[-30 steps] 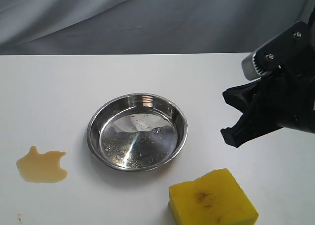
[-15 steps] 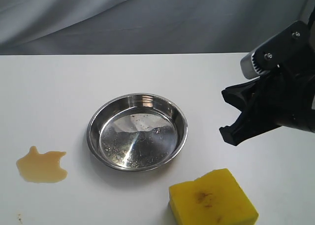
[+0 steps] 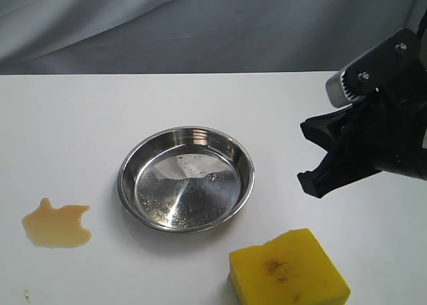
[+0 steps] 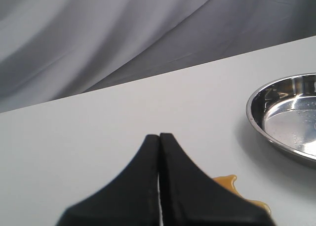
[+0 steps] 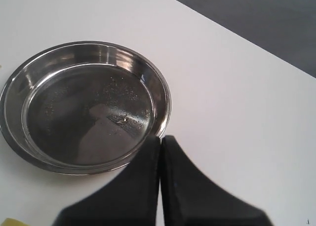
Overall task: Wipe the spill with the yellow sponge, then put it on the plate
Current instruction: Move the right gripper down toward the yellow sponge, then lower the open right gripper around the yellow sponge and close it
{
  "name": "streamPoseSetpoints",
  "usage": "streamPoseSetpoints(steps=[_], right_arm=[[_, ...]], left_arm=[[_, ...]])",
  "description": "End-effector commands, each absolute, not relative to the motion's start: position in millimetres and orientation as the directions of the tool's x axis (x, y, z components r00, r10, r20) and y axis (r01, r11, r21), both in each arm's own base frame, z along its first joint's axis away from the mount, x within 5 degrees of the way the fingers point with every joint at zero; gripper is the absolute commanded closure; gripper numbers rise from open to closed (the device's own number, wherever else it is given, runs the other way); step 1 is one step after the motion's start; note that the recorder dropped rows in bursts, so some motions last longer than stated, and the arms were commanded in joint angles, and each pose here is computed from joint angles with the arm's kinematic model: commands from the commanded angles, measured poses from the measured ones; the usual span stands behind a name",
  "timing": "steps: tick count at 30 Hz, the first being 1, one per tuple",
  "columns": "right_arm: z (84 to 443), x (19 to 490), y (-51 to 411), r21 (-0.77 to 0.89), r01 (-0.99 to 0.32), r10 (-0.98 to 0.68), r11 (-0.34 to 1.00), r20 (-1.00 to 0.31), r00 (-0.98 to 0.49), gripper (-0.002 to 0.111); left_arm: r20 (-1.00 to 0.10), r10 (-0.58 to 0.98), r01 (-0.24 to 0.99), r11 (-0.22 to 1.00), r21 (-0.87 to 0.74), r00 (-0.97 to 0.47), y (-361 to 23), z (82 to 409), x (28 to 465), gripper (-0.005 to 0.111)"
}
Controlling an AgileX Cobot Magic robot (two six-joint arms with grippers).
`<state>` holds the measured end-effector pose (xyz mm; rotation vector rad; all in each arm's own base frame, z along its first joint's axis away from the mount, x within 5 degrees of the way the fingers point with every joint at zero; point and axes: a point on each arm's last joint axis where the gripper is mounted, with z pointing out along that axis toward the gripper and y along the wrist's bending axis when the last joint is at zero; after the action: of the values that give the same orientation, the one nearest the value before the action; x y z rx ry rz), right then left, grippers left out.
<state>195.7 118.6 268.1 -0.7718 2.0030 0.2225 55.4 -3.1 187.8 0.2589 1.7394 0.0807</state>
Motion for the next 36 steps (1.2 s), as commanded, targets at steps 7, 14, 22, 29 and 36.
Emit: streamPoseSetpoints(steps=[7,14,22,29,36], right_arm=[[260,164,150,-0.261,-0.807,-0.663,0.529,-0.721,-0.201,0.098],[249,148,153,-0.334,-0.882,-0.822,0.331,-0.562,-0.096,0.038],[236,143,148,-0.323,-0.890,-0.835,0.322,-0.539,-0.107,0.003],[235,142,149,-0.259,-0.881,-0.795,0.395,-0.577,-0.187,0.003],[235,142,149,-0.178,-0.848,-0.734,0.499,-0.607,-0.305,0.003]], left_arm=[[-0.966,0.212,0.124,0.973,0.195,-0.149,-3,190,55,0.107],[-0.966,0.212,0.124,0.973,0.195,-0.149,-3,190,55,0.107],[-0.966,0.212,0.124,0.973,0.195,-0.149,-3,190,55,0.107],[-0.966,0.212,0.124,0.973,0.195,-0.149,-3,190,55,0.107],[-0.966,0.212,0.124,0.973,0.195,-0.149,-3,190,55,0.107]])
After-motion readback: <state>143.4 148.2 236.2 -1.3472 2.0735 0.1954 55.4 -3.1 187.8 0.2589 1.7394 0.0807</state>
